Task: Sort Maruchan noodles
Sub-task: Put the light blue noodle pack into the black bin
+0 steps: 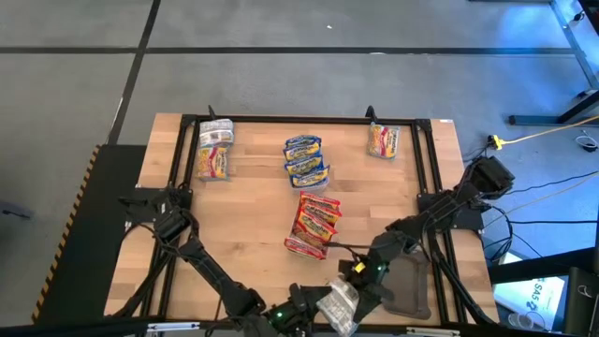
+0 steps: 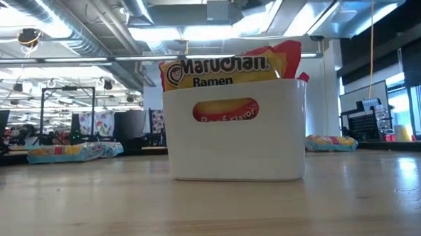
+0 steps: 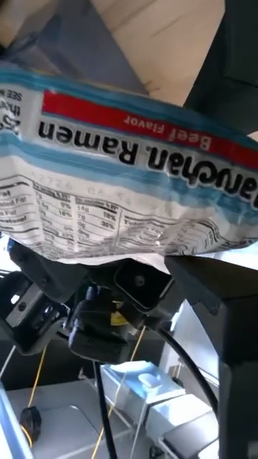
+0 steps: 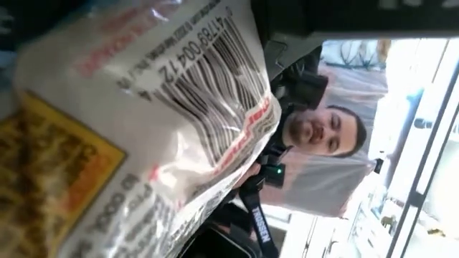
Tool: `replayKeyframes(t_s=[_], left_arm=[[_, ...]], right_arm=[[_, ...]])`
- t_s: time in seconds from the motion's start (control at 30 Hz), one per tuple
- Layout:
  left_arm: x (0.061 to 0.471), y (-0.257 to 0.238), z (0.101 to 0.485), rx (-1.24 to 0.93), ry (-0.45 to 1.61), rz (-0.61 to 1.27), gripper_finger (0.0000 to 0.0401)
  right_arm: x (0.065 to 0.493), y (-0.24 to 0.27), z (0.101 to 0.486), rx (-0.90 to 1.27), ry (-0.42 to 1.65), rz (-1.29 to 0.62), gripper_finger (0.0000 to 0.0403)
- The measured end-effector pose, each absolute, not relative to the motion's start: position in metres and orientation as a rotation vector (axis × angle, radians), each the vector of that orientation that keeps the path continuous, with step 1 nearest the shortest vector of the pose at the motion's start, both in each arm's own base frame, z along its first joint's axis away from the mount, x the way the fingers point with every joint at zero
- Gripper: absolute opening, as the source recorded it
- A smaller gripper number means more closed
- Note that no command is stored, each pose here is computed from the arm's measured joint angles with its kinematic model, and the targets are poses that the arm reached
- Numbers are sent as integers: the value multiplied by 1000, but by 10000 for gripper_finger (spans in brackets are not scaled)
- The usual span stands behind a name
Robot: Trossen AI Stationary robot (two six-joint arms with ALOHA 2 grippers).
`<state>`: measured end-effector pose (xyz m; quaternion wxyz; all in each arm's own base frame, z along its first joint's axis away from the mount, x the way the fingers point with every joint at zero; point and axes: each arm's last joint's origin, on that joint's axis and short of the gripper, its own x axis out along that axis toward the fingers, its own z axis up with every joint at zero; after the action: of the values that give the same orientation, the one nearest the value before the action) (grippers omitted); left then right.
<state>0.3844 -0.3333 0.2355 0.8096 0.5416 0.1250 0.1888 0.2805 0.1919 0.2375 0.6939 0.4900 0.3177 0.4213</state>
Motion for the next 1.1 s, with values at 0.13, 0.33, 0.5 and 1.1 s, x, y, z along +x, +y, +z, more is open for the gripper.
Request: replayKeyframes(t_s=[0.13,0.33,0.5,1.1], left_arm=[[388,-330,236,1129,253,397,231],[390,-327,236,1058,245,416,193],[390,-326,238,1042,246,441,151],[364,-352,238,976,225,441,133]], right_arm=[[284,185,238,1091,717,964,143],[286,181,238,1093,708,964,147],[287,180,238,1097,707,963,171],[302,143,245,1184,766,980,319]])
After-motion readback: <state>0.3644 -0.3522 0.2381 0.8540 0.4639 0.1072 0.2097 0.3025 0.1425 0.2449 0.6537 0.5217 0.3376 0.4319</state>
